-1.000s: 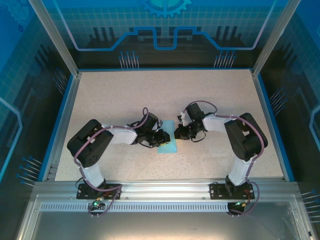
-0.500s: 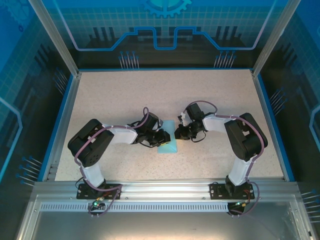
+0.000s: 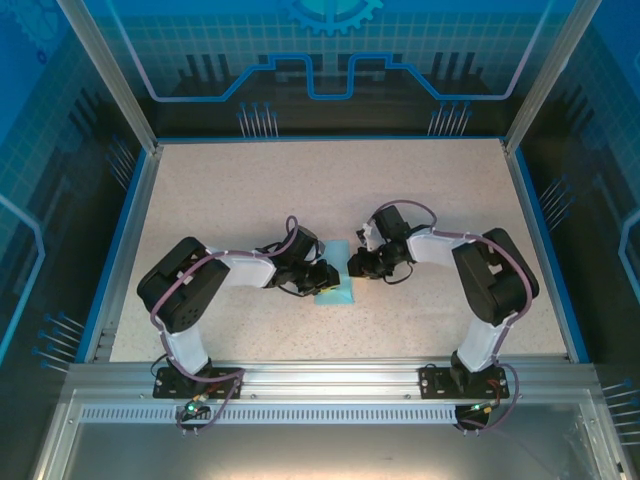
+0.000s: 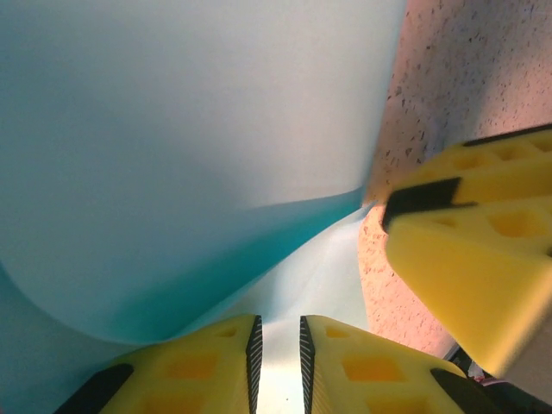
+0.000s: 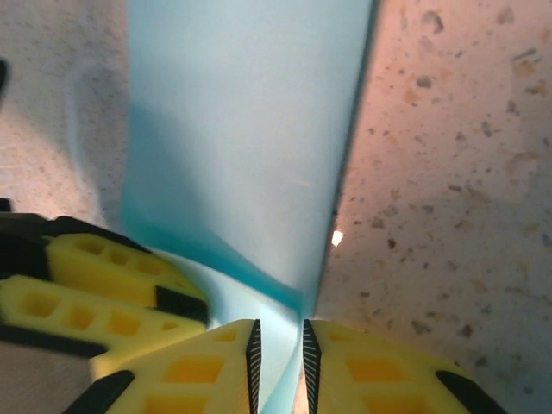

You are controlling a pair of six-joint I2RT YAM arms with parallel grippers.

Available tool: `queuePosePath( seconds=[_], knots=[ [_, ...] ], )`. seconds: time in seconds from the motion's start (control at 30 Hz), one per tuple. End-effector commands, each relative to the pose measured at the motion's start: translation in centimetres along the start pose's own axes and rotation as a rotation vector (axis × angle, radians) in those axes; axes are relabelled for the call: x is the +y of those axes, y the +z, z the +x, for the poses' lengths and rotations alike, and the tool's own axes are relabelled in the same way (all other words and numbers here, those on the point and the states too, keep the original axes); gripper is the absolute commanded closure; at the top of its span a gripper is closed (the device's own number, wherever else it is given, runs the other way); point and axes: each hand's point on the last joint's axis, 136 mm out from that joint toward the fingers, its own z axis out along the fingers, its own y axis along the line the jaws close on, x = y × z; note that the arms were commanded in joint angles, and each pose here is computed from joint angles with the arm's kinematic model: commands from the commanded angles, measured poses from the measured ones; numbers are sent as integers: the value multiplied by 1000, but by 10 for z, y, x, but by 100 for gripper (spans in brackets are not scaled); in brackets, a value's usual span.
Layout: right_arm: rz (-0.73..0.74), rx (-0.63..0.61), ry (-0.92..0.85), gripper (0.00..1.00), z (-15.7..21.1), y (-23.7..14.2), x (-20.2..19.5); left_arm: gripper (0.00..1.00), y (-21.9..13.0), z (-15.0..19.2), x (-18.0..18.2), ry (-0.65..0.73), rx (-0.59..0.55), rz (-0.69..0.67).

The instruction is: Fold a paper plane with a square sheet of paper (pick it up from the middle)

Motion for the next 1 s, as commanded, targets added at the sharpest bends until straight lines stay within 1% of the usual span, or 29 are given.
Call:
queuePosePath(
  seconds=[0.0,0.1,0.13,0.27,0.4,0.73,0.97],
  knots=[
    [-7,-45,-26,74,1,-17,13,76,4,-1,10,-11,6,-43],
    [-14,-62,-37,74,0,-24,19,76,4,-1,11,-13,8,-47],
    [-9,-43,-28,75,9,-22,15,76,4,-2,11,-13,8,-47],
    [-12,-11,-37,81,23,-19,19,76,5,-2,11,-14,9,-49],
    [-9,40,-50,84,39,-10,25,78,4,-1,12,-16,10,-51],
    [48,118,-52,87,70,7,21,81,3,-3,17,-77,-11,-72],
    [128,126,-32,87,72,12,3,80,1,-5,15,-87,-24,-69]
  ],
)
